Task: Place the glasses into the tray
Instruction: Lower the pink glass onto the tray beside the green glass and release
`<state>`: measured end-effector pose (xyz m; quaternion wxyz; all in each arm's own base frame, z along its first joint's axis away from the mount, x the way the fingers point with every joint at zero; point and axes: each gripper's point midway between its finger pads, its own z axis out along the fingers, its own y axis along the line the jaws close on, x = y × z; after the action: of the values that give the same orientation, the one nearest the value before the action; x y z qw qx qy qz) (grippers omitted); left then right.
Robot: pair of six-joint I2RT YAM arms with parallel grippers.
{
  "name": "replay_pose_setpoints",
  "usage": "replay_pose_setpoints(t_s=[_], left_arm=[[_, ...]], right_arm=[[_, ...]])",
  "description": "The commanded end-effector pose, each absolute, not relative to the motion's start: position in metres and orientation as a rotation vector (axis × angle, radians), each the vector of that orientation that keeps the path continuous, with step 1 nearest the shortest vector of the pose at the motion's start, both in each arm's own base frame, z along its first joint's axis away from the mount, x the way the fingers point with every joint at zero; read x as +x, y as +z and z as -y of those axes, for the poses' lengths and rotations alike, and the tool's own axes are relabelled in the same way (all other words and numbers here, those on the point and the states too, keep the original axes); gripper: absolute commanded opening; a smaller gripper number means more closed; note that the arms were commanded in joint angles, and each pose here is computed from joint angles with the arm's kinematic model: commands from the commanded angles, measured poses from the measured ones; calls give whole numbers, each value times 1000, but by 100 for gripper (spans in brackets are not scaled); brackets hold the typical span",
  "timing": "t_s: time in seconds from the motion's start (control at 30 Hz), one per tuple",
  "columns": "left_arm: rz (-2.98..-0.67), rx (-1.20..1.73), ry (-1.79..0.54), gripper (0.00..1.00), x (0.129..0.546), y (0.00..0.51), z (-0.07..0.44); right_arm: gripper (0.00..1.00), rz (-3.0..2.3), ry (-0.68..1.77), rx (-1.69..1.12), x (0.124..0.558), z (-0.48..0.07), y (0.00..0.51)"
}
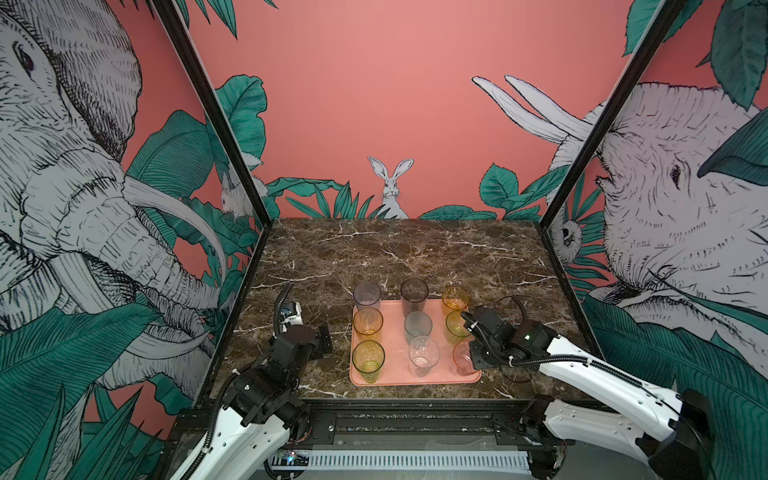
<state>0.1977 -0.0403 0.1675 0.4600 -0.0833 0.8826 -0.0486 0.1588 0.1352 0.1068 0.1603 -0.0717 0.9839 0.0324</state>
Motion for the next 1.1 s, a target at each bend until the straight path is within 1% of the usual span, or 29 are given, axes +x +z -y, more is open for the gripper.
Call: replay_pose_setpoints(t_s=[0.0,0.23,0.8,0.97,1.07], left_arm=[[-2190,-218,-97,96,195,160,36],[-2193,-222,-102,96,195,158,37],[-2193,-224,-100,96,194,159,36],[-2194,-223,-100,96,194,158,36],[-2192,-222,-97,96,194,159,35]], right_arm=[[0,-2788,103,-169,164,-140,105],[0,-2799,51,-148,165,-135,95],[0,-2821,23,-122,164,-133,83],[15,-2836,19,-126,162,-133,83],[21,-2835,19,-128,162,-133,87]])
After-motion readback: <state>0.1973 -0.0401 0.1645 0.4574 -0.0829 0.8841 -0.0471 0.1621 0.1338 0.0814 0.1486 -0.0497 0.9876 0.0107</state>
